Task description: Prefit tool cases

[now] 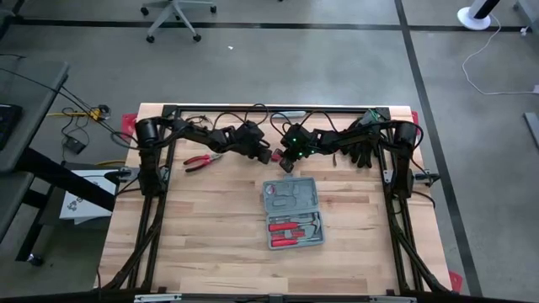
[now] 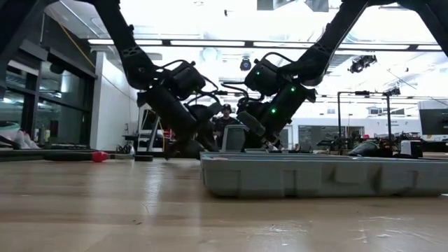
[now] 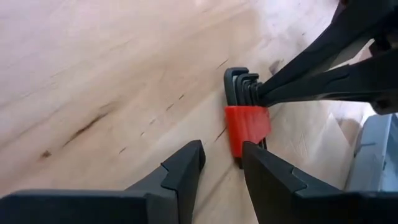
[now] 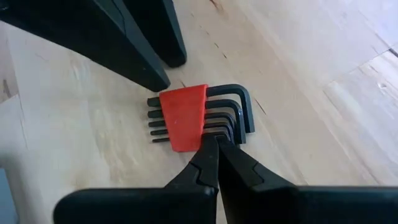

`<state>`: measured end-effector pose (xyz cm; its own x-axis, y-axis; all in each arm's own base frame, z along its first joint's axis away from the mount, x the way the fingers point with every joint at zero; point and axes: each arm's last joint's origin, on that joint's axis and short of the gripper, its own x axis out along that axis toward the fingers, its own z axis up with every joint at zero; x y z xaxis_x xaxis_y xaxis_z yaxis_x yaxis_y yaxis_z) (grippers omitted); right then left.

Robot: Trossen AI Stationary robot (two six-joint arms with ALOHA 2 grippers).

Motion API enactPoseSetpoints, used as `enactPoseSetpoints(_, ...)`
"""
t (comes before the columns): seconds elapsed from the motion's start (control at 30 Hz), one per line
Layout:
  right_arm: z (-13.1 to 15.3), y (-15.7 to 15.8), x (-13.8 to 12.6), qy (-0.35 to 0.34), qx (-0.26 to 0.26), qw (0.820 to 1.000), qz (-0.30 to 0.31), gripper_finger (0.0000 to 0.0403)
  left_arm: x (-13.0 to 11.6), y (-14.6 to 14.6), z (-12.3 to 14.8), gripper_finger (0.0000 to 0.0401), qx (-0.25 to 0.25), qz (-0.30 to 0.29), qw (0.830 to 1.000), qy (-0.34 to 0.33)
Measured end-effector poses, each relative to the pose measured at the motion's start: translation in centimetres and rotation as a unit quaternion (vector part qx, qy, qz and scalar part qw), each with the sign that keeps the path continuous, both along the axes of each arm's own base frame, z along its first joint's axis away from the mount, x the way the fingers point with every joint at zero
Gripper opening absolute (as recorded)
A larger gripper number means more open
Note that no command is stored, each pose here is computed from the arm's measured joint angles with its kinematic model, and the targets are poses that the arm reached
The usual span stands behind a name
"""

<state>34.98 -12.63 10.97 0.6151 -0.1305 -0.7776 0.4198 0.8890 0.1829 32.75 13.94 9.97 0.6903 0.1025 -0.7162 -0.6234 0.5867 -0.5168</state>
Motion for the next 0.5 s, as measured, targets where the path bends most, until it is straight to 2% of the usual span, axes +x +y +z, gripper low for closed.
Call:
enactPoseSetpoints(0.27, 0.0, 0.0, 0.0, -0.002, -0.001, 1.000, 0.000, 0.0000, 1.2, -0.5, -0.6, 0.0116, 0.010, -0.006, 0.999, -0.042)
enactPoseSetpoints(0.5, 0.1, 0.0, 0.0, -0.006, 0.002, 1.000, 0.002, 0.0000, 1.8, -1.1, -1.8, 0.0116, 0.000, -0.007, 0.999, -0.032)
